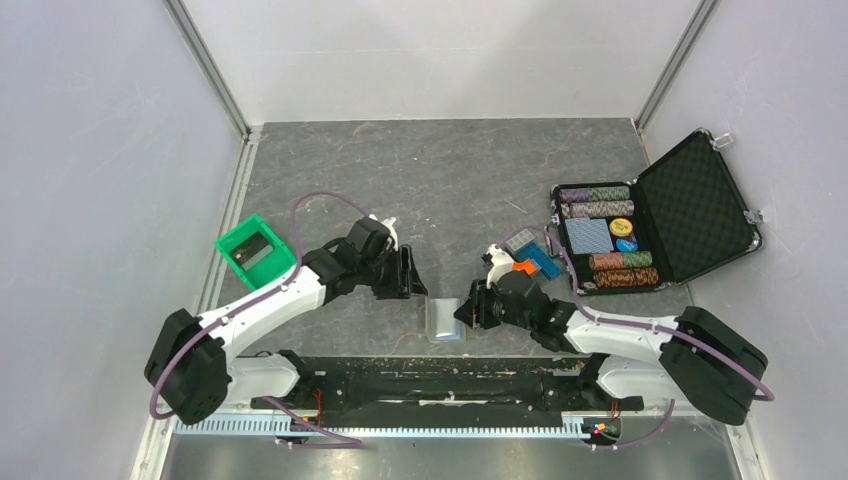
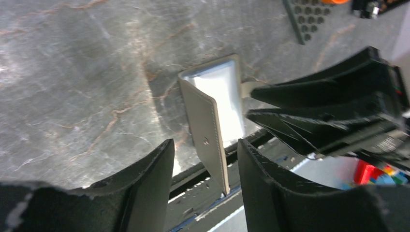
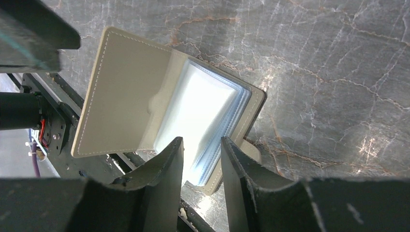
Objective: Take the credit cards out of the card holder
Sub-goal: Open the card holder at the corner of the board.
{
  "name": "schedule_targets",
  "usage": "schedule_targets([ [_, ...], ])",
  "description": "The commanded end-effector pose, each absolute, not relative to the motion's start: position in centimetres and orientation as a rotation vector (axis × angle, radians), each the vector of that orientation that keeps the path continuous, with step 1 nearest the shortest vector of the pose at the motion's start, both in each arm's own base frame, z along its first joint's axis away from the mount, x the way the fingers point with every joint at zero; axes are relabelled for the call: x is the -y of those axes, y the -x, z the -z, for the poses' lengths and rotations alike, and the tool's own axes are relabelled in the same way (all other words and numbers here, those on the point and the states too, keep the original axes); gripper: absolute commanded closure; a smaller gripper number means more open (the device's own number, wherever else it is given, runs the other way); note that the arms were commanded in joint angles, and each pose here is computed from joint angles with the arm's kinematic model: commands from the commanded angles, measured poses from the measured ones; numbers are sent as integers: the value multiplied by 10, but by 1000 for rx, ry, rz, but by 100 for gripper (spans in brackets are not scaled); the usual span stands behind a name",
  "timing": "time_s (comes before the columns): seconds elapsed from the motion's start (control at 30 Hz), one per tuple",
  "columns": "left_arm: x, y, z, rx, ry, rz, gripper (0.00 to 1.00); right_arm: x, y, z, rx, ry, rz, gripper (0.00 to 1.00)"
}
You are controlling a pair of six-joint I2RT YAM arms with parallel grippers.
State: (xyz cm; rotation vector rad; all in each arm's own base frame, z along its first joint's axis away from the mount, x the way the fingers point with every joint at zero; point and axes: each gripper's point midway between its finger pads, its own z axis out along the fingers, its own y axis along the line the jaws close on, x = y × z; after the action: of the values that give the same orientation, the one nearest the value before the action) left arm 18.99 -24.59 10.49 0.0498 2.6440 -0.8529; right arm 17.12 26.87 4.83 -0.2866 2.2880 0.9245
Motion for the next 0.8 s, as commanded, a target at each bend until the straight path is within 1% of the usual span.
schedule_targets([
  [0.0,276,-177,-140,-2571,-141,1119,44,-272,-173,-49,-2263,274,-951,65],
  [0.1,290,-173,-154,-2524,-166,1209,45,-274,-168,-47,-2268,274,-989,66],
  [0.23,317,-164,-179,-2445,-162,1483,48,-276,-164,-44,-2277,277,-1019,68],
  [0.3,329,-161,-189,-2407,-187,1544,49,-278,-164,-46,-2269,269,-1030,68],
  [0.37,330,-163,-190,-2411,-198,1513,49,-283,-167,-55,-2242,266,-1059,69],
  [0.5,316,-178,-181,-2428,-130,1327,49,-296,-170,-72,-2202,274,-1120,70],
  [0.57,304,-182,-175,-2456,-102,1217,46,-302,-168,-74,-2204,287,-1143,70],
  [0.67,286,-188,-169,-2482,-65,1064,45,-311,-165,-73,-2217,313,-1145,71],
  [0.77,276,-189,-167,-2484,-34,1000,45,-316,-167,-76,-2211,314,-1147,71],
])
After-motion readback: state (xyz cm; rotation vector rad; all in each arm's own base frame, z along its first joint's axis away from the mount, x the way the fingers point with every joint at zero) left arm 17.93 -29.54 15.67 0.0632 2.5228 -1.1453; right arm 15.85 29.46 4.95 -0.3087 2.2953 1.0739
